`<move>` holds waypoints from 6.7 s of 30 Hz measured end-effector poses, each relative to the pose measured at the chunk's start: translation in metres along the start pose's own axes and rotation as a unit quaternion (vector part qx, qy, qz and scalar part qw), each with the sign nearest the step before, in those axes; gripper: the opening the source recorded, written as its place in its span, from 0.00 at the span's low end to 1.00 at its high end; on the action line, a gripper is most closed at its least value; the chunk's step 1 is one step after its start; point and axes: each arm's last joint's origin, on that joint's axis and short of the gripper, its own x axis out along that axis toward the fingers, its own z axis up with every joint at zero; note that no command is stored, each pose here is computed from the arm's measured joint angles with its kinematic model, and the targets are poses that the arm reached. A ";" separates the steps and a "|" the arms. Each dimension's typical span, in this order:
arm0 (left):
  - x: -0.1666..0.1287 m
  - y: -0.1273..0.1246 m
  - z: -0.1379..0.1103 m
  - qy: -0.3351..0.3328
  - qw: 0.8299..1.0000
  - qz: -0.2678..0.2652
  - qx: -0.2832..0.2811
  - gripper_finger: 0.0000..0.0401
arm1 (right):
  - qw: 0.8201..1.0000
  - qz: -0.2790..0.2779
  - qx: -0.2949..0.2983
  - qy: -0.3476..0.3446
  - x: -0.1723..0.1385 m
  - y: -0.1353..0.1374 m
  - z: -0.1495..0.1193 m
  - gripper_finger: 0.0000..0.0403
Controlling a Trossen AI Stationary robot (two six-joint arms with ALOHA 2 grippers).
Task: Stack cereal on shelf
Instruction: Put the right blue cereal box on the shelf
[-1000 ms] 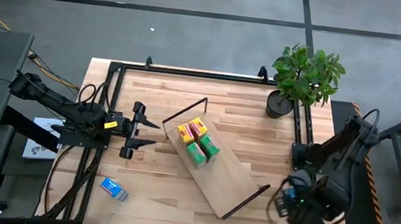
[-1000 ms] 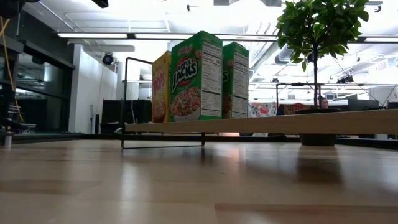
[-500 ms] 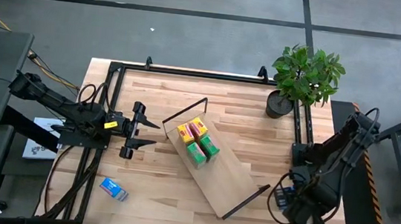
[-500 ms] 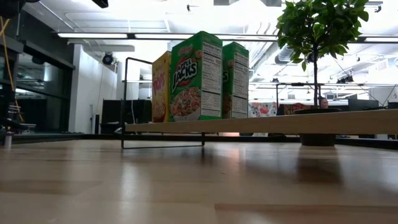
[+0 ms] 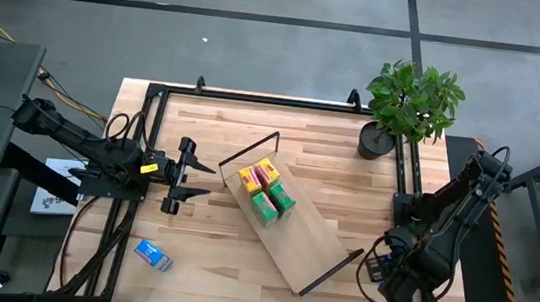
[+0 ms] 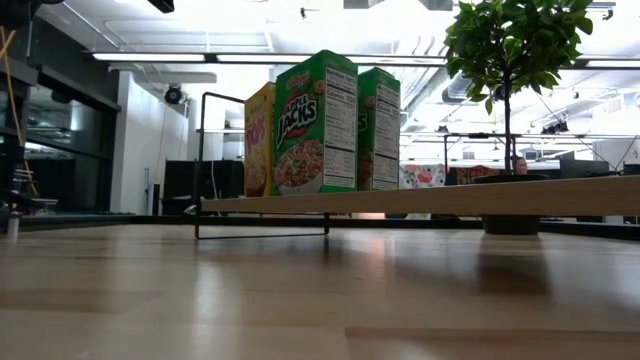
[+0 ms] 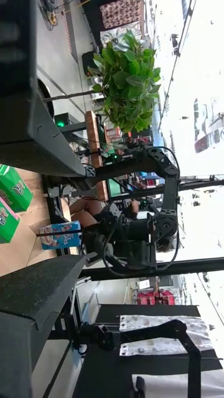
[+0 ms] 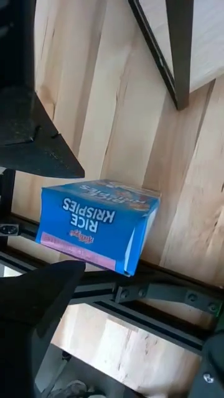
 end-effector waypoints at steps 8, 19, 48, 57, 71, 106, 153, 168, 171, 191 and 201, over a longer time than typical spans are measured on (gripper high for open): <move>0.000 0.000 0.000 0.000 1.000 0.000 0.000 0.52 | 1.000 -0.010 -0.003 0.001 0.000 -0.001 0.001 0.55; 0.000 0.000 0.000 0.000 1.000 0.000 0.000 0.52 | 1.000 -0.022 -0.009 -0.006 0.002 0.000 0.002 0.67; 0.000 0.000 0.000 0.000 1.000 0.000 -0.005 0.52 | 0.999 -0.023 0.023 -0.026 0.024 0.010 -0.002 0.67; 0.000 0.000 -0.001 0.003 1.000 -0.001 -0.004 0.52 | 0.997 -0.047 0.034 -0.043 0.032 0.014 -0.003 0.67; 0.000 0.000 -0.001 0.004 1.000 -0.001 -0.004 0.52 | 0.994 -0.106 0.008 -0.037 0.057 0.029 -0.015 0.67; 0.000 0.000 -0.001 0.005 1.000 -0.001 -0.003 0.52 | 0.924 0.360 -0.130 -0.014 -0.128 0.012 -0.003 0.30; 0.000 0.000 -0.001 0.007 1.000 -0.001 -0.003 0.52 | 0.955 0.041 -0.259 -0.141 -0.036 0.198 0.114 0.29; 0.000 0.000 -0.001 0.007 1.000 -0.001 -0.004 0.52 | 0.971 0.051 -0.201 -0.117 -0.032 0.203 0.120 0.29; 0.000 0.000 -0.001 0.007 1.000 -0.001 -0.004 0.52 | 0.971 0.051 -0.204 -0.117 -0.032 0.203 0.120 0.29; 0.000 0.000 -0.001 0.007 1.000 -0.001 -0.016 0.52 | 0.969 0.050 -0.208 -0.122 -0.032 0.203 0.121 0.52; 0.000 0.000 -0.001 0.007 1.000 -0.001 -0.016 0.52 | 0.955 0.066 -0.263 -0.119 -0.050 0.203 0.124 0.53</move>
